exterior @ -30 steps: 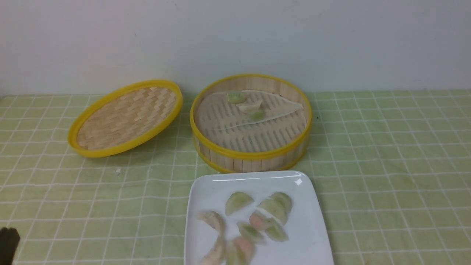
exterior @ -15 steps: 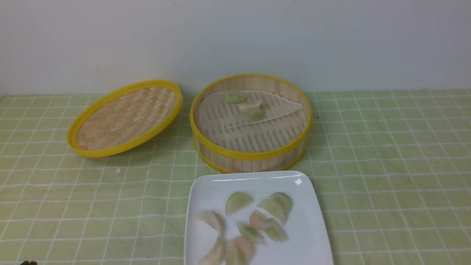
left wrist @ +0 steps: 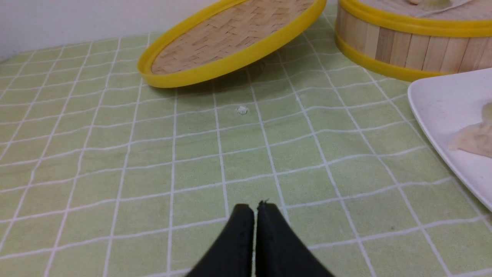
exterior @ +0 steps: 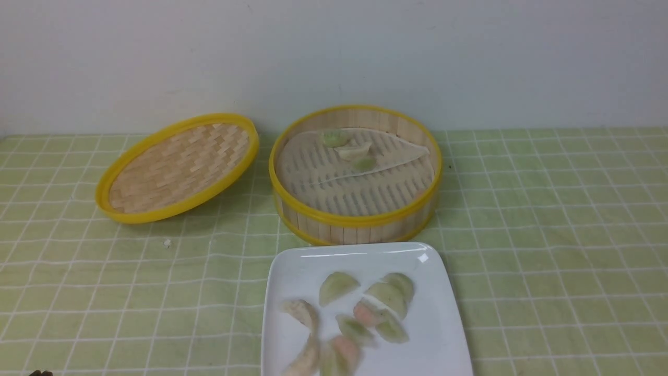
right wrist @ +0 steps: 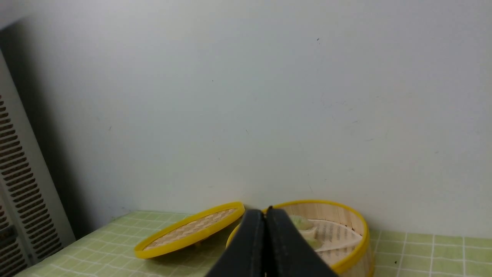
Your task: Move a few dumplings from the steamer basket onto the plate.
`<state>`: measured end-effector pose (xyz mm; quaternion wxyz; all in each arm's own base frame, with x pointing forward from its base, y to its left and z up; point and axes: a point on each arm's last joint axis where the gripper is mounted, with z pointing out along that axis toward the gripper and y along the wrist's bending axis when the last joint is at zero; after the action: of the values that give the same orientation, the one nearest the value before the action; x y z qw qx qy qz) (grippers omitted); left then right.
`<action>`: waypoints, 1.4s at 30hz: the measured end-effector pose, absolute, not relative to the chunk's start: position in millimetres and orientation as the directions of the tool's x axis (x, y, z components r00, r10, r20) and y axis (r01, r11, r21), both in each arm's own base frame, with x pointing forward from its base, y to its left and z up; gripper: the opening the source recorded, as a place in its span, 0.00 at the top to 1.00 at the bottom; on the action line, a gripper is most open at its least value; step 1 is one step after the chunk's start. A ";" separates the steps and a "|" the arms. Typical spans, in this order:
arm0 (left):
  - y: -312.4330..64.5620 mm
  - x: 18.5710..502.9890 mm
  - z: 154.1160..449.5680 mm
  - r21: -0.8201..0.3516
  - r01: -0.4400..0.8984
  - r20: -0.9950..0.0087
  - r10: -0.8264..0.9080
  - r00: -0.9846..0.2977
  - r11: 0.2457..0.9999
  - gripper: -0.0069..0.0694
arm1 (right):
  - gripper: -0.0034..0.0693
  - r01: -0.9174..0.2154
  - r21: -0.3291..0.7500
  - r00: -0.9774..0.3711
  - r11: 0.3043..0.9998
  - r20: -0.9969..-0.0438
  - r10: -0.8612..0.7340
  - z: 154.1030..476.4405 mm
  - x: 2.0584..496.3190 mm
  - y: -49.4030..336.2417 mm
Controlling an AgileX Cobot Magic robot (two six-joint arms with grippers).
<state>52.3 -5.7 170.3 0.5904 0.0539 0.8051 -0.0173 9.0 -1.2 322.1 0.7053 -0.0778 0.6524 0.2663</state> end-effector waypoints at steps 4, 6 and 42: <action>-5.7 52.3 170.3 0.036 0.107 -0.953 0.066 -0.297 0.994 0.92 | 0.97 -0.477 0.238 0.007 0.846 -0.962 0.274 322.1 9.0 -1.2; -5.7 52.3 170.3 0.036 0.107 -0.953 0.066 -0.297 0.994 0.92 | 0.97 -0.477 0.238 0.007 0.846 -0.962 0.274 322.1 9.0 -1.2; -5.6 52.2 170.0 0.033 0.106 -0.952 0.063 -0.301 0.994 0.92 | 0.97 -0.010 0.040 -0.227 0.999 -0.973 0.036 179.7 53.7 0.5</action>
<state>52.2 -5.6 170.0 0.5890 0.0526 0.8062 -0.0182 53.7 0.5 179.7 0.6216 0.0086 0.7831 0.0185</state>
